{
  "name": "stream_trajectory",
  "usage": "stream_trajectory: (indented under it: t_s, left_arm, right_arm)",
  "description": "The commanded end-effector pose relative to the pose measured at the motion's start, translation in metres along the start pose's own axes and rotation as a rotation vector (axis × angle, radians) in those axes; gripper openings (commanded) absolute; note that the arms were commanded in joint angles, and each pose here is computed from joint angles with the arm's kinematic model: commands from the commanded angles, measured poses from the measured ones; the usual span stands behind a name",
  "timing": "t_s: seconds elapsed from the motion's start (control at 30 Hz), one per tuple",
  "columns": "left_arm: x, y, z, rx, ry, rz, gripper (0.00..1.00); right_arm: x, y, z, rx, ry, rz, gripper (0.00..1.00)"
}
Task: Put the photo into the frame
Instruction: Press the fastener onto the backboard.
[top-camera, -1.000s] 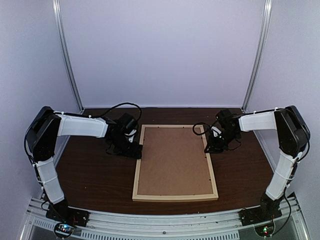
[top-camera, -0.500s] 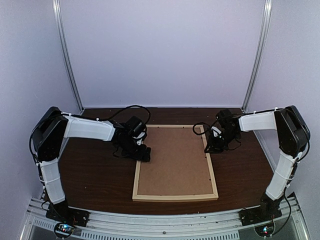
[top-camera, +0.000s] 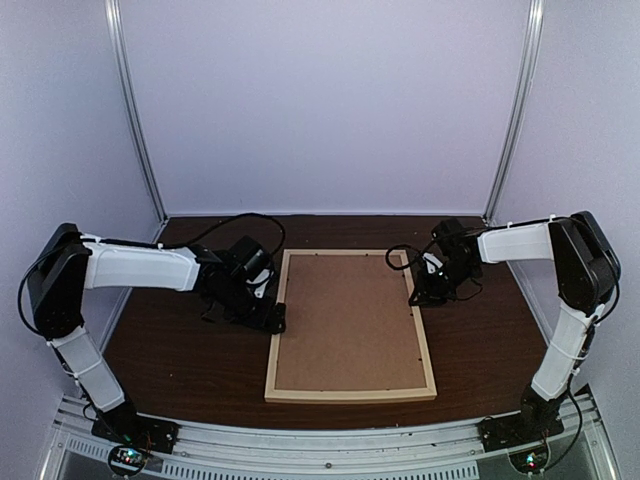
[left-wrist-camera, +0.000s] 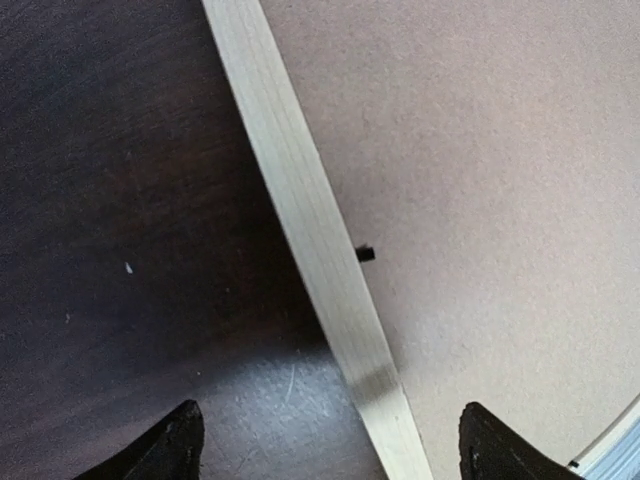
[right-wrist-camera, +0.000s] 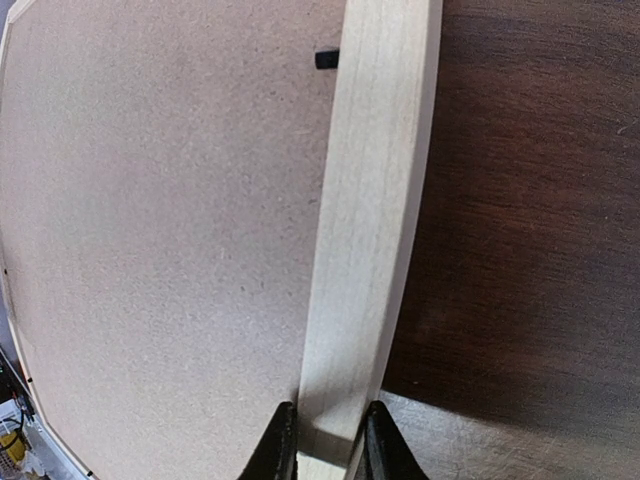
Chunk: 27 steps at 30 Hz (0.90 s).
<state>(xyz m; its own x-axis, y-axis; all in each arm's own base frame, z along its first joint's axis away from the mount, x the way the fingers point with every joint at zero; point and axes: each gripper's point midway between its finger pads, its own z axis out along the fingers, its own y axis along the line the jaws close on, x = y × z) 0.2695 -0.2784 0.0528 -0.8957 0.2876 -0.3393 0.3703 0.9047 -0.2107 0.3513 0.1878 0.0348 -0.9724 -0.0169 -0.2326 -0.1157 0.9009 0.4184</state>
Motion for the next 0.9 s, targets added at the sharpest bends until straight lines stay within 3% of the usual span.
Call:
stream_trajectory:
  t_s: [0.0,0.3,0.87]
  left_arm:
    - [0.020,-0.006,-0.013,0.043,0.021,0.027,0.91]
    - [0.055,-0.002,-0.011,0.004,0.069,0.005,0.94]
    - [0.068,0.005,-0.001,-0.044,0.110,-0.014,0.93]
  right_arm:
    - [0.010,-0.016,0.011,0.059,0.020,-0.015,0.00]
    - [0.008,-0.015,0.011,0.056,0.012,-0.017,0.00]
    - [0.011,-0.017,0.012,0.058,0.018,-0.015,0.00]
